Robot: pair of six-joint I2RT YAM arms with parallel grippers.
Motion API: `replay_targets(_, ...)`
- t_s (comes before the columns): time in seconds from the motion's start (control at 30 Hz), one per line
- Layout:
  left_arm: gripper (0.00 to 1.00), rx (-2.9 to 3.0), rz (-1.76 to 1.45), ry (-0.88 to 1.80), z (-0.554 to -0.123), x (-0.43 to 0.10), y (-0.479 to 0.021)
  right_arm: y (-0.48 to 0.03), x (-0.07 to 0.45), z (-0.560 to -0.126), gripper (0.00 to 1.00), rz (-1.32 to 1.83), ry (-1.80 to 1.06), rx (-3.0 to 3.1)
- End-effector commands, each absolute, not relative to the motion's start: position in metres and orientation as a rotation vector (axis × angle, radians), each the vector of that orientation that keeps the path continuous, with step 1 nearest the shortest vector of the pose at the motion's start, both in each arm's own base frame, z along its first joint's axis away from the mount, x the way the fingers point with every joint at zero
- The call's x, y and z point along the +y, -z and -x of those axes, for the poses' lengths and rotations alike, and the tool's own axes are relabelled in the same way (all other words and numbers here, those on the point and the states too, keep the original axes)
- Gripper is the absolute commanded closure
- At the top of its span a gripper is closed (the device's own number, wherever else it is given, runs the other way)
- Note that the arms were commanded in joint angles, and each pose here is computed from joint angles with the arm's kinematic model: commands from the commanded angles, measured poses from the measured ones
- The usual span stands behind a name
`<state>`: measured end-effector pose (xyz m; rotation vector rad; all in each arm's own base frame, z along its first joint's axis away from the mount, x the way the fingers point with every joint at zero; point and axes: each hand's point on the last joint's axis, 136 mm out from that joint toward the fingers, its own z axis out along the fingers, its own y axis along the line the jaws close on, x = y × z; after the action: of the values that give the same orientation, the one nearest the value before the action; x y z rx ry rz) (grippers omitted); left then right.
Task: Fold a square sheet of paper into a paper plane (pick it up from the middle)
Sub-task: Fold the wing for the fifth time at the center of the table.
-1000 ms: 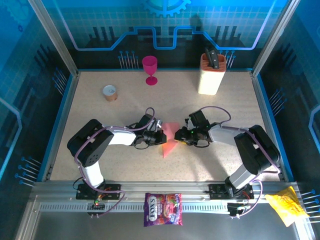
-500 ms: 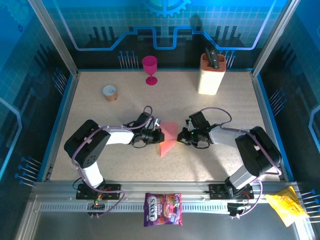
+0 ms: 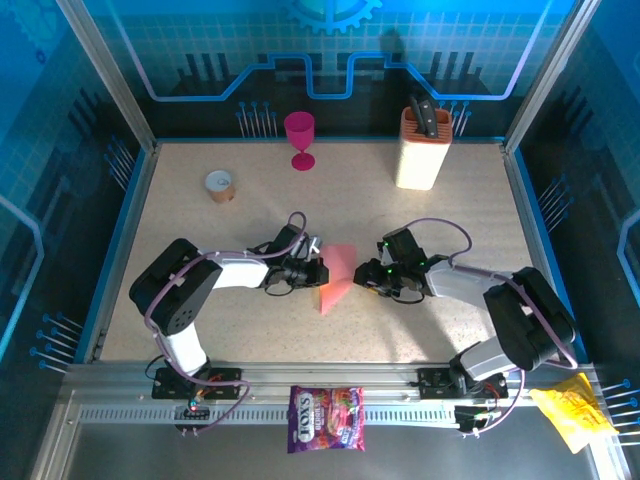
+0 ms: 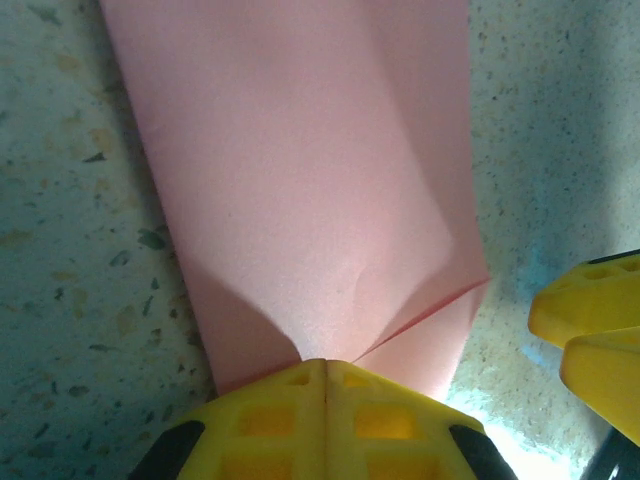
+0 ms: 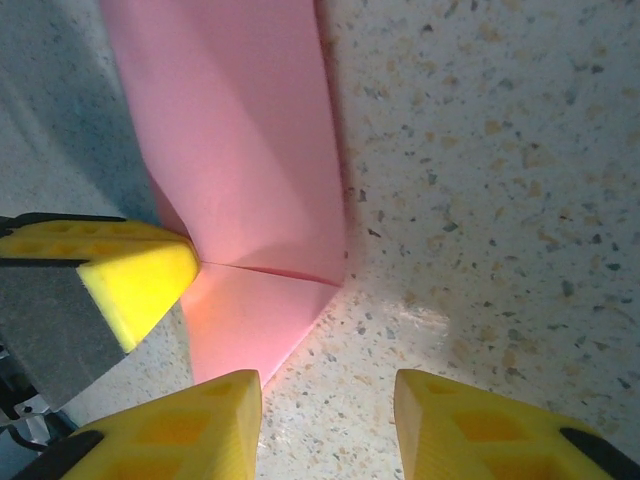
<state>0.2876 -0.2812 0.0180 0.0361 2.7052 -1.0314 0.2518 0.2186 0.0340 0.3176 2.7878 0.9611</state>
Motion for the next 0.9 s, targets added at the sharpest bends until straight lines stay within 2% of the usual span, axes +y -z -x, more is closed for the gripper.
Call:
replay_targets(0.0,0.93,2.718,-0.049,1.016,-0.287,-0.278,-0.01,-0.039,0.234,-0.256,0.6,-0.274,-1.011,2.786)
replay_targets(0.63,0.93,2.721,-0.05,1.024,-0.284,-0.274,-0.006,-0.028,0.253,-0.265,0.64,-0.293,-1.06,2.793)
replay_targets(0.87,0.94,2.724,-0.053,1.024,-0.283,-0.273,-0.004,-0.026,0.256,-0.27,0.7,-0.307,-1.082,2.785)
